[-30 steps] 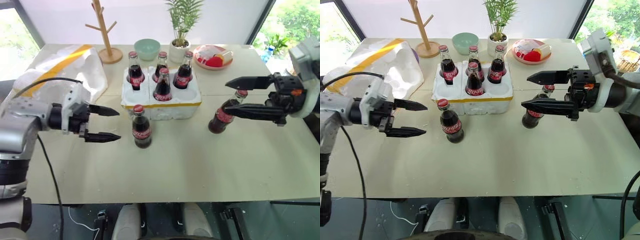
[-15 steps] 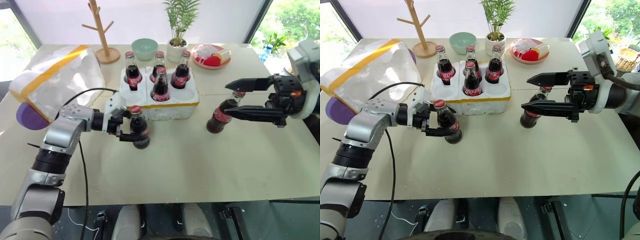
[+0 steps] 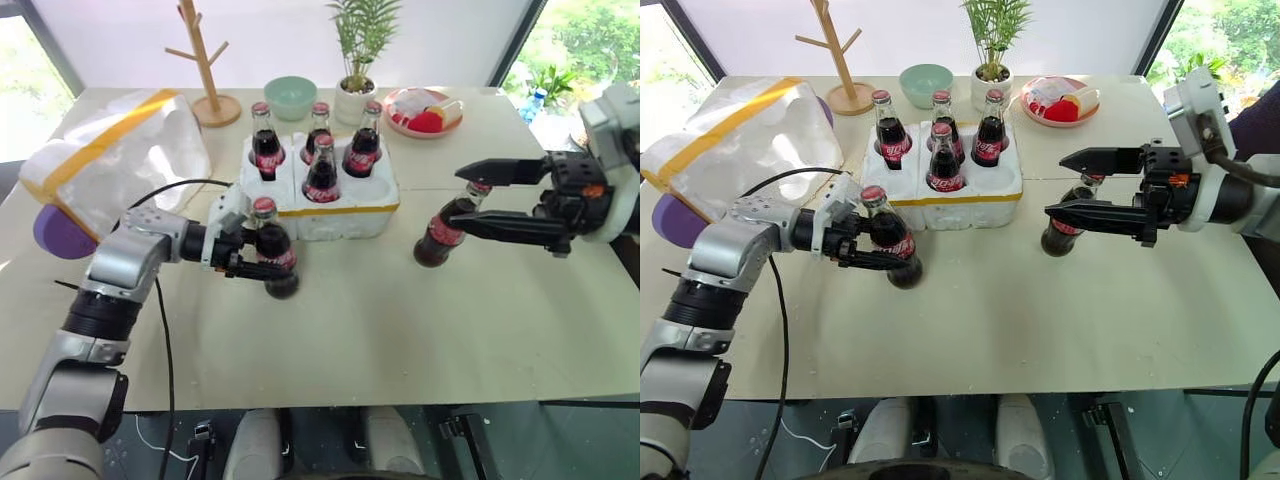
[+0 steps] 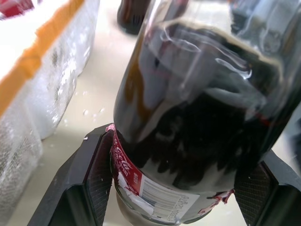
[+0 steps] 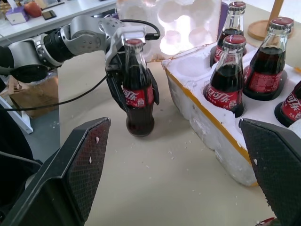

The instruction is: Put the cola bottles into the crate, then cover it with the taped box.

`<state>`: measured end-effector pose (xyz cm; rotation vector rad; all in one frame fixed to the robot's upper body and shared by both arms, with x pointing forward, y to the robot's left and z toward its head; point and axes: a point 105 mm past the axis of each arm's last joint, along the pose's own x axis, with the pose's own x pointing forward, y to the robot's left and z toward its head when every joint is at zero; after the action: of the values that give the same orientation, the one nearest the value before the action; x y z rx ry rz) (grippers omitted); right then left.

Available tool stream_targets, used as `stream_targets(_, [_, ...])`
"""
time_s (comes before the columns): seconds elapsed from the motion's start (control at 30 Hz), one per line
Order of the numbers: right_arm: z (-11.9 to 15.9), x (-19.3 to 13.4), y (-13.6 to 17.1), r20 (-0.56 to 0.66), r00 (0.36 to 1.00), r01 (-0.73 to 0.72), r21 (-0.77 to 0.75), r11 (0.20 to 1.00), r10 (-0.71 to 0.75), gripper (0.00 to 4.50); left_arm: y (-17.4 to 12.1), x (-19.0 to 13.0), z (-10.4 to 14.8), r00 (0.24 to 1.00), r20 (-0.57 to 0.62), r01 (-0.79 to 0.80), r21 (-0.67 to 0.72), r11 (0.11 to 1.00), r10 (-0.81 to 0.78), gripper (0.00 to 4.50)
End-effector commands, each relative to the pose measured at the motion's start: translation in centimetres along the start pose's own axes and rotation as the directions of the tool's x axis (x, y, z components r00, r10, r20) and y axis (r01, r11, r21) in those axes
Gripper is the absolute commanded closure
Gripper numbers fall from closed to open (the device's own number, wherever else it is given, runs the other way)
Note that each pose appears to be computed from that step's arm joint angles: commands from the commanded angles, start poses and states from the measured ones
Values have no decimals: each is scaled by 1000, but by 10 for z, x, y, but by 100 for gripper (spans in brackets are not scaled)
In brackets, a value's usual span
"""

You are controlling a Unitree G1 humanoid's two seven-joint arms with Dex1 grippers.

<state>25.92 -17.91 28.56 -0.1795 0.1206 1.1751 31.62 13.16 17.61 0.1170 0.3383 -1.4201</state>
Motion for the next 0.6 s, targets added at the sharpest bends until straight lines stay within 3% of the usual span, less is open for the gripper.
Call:
stream_targets(0.03, [10,-2,3,36,999,4,-52,999,-2,0,-12,-26,49,991,132,26,43,999,-32,169])
stream_targets(0.27, [9,1,2,43,999,4,-55,998,-2,0,22,-62,96,939,298,-196,48,979,173,169])
stream_targets(0.43, [11,2,4,48,999,5,-62,998,-2,0,56,-72,109,882,336,-376,79,923,330,169])
stream_targets(0.6, [18,10,7,57,998,7,-72,997,-3,0,75,-60,111,868,350,-404,86,911,352,169])
